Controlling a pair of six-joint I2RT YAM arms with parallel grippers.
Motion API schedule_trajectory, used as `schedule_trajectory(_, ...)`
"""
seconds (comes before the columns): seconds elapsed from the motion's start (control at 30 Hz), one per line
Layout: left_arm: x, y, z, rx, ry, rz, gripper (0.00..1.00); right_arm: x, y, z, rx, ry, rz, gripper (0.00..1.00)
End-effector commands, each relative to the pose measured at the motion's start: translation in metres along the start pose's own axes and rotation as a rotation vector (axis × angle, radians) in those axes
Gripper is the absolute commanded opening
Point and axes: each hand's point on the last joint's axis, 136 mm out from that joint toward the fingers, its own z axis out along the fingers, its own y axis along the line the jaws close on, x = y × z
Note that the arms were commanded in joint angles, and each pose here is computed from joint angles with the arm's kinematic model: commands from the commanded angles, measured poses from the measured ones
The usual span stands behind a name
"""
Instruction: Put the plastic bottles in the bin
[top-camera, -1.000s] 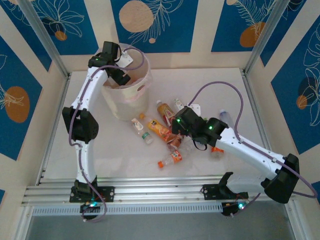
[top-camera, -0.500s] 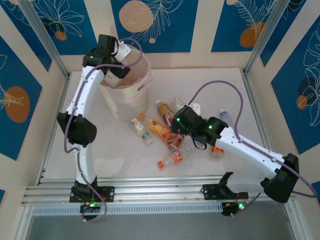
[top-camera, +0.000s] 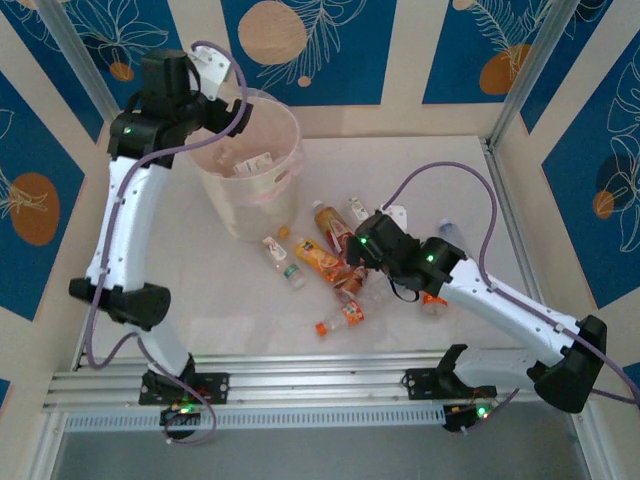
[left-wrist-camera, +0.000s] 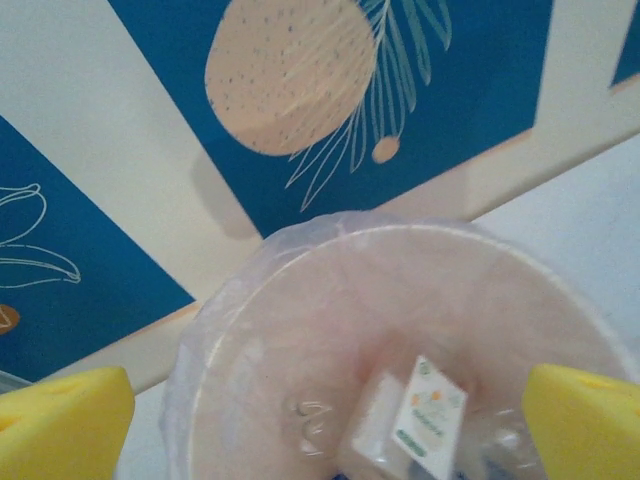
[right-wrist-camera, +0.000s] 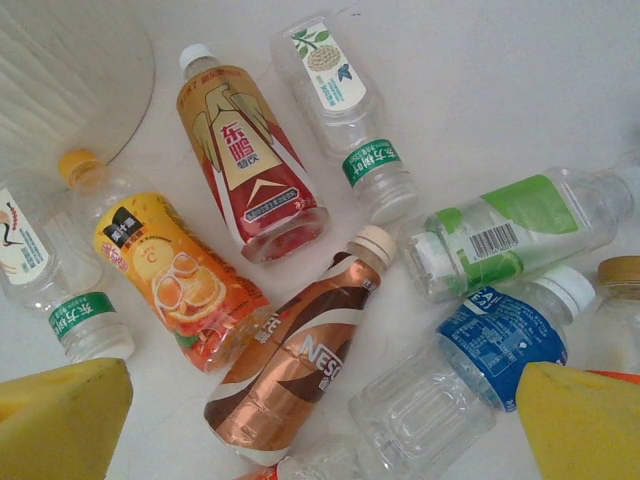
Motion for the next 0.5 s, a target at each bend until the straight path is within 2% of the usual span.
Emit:
schedule_trajectory(0.0, -0.017, -0.028, -0.040, 0.086, -0.098, -0.188, 0.99, -0.003, -0.010, 0.000, 0.034, -0.031, 0.001, 0.99)
schedule_trajectory(0.17, 0.002, -0.068, -0.072, 0.036, -0.130, -0.216, 0.99, -0.004, -0.015, 0.002, 0.054, -0.041, 0.003, 0.99)
schedule_trajectory(0.23, 0.018, -0.076, -0.077, 0.021, -0.122, -0.275, 0.99, -0.005, -0.018, 0.002, 0.066, -0.047, 0.007, 0.99)
schedule_trajectory(0.37, 0.062, -0.089, -0.084, -0.029, -0.091, -0.380, 0.98, -0.006, -0.024, 0.002, 0.081, -0.059, 0.016, 0.99)
schedule_trajectory(0.47, 0.107, -0.092, -0.085, -0.097, -0.039, -0.494, 0.98, -0.007, -0.027, 0.003, 0.089, -0.061, 0.022, 0.99)
